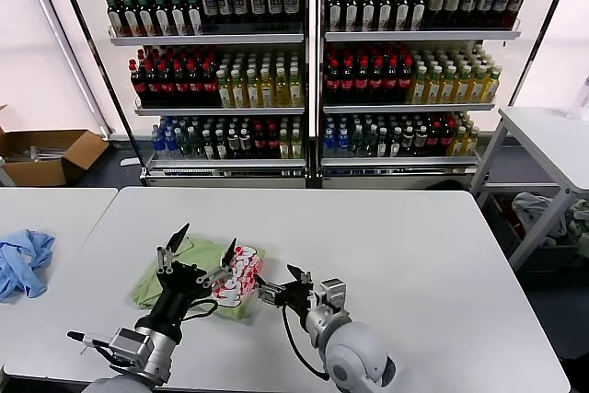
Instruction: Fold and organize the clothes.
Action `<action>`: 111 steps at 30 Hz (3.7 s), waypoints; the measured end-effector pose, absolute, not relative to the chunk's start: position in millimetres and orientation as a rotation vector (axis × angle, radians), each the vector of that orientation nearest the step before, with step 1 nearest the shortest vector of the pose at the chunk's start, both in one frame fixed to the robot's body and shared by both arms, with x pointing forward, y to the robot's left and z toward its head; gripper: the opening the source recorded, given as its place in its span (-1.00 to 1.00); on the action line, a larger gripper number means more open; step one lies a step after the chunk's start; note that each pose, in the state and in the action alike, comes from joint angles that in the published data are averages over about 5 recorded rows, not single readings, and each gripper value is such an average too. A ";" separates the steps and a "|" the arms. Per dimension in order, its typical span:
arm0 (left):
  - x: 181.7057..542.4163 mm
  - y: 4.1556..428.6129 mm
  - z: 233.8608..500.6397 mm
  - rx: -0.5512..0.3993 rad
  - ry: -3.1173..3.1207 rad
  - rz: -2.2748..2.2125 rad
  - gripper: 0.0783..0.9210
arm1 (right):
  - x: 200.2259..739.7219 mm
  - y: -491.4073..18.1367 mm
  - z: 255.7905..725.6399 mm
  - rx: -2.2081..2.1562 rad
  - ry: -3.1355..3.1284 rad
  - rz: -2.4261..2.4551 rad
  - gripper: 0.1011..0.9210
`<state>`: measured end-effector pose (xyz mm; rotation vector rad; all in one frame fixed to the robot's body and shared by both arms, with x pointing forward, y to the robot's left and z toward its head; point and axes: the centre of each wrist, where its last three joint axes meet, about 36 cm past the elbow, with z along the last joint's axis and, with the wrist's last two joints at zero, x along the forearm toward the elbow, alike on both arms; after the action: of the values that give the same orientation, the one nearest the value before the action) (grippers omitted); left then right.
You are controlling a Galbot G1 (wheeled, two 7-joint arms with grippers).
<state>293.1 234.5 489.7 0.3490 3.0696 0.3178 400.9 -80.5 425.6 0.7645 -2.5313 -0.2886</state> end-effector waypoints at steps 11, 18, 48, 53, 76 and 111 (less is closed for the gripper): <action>288.5 235.5 486.9 0.364 3.081 0.313 0.77 | 429.8 -55.3 401.0 0.806 -2.436 -0.323 0.27; 287.9 235.1 486.6 0.363 3.082 0.302 0.77 | 439.9 -42.9 389.8 0.818 -2.404 -0.352 -0.21; 288.5 233.9 476.2 0.344 3.111 0.277 0.77 | 437.0 -200.3 416.9 0.607 -2.614 -0.193 -0.89; 287.4 233.5 473.6 0.348 3.119 0.274 0.77 | 444.9 -230.9 423.2 0.527 -2.693 -0.066 -0.59; 292.0 241.0 468.7 0.325 3.138 0.251 0.77 | 352.2 -309.0 467.5 -0.051 -3.003 0.257 0.75; 273.2 256.1 435.0 0.209 3.173 0.160 0.77 | 182.8 -300.7 419.2 -0.186 -3.227 0.188 0.76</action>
<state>273.2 256.1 435.0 0.2087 3.1731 0.1601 182.8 -300.7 419.2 -0.1861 -3.2271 0.1882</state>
